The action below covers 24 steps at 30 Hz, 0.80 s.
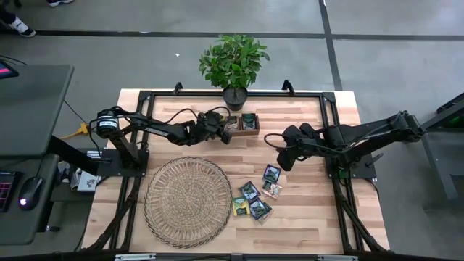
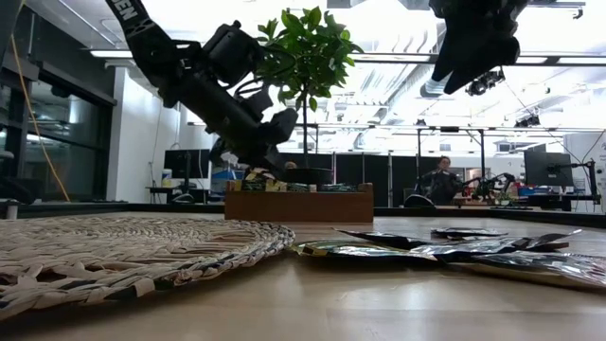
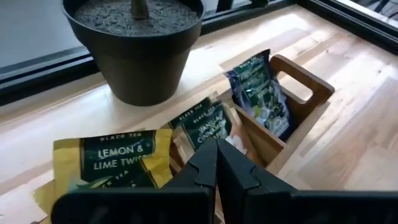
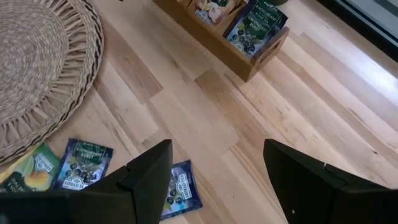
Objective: Pick & Place Tea
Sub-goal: Adjust the yellow tea bag in the wooden organizer
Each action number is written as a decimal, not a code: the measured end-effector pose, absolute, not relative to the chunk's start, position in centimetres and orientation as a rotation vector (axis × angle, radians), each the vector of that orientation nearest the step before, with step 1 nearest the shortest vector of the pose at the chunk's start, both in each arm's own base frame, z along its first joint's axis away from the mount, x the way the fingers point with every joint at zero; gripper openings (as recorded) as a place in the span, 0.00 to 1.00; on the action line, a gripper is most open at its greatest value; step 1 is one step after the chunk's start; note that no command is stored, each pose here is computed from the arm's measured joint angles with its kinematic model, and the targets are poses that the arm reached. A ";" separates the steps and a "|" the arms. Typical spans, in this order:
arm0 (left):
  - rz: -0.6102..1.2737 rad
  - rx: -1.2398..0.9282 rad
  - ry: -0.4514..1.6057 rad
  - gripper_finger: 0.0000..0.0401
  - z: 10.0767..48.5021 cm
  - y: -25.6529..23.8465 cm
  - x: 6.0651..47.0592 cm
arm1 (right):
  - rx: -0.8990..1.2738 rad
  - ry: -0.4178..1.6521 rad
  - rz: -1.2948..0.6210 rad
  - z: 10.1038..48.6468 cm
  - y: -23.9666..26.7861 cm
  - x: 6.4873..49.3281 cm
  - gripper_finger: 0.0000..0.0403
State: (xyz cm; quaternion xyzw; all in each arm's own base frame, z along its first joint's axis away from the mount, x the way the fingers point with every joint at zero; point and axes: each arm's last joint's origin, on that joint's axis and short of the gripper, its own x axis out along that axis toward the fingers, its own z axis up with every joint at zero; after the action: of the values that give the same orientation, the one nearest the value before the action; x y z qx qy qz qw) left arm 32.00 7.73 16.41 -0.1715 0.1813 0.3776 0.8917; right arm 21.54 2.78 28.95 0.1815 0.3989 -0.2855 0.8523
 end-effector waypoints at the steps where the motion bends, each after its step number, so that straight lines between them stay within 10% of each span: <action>1: 0.792 -0.353 0.375 0.00 16.4 7.8 32.0 | 0.380 0.840 -0.600 29.0 2.8 21.5 0.62; 24: 1.007 -0.233 0.476 0.00 16.4 8.9 34.9 | 0.370 0.852 -0.582 28.9 2.8 21.5 0.62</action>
State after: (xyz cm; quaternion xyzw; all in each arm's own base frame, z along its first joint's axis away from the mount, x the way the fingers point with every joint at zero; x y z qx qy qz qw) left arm 34.92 8.88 16.35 -0.1102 0.2255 0.4767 0.8425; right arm 21.53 2.81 28.94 0.1758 0.4051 -0.2768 0.8534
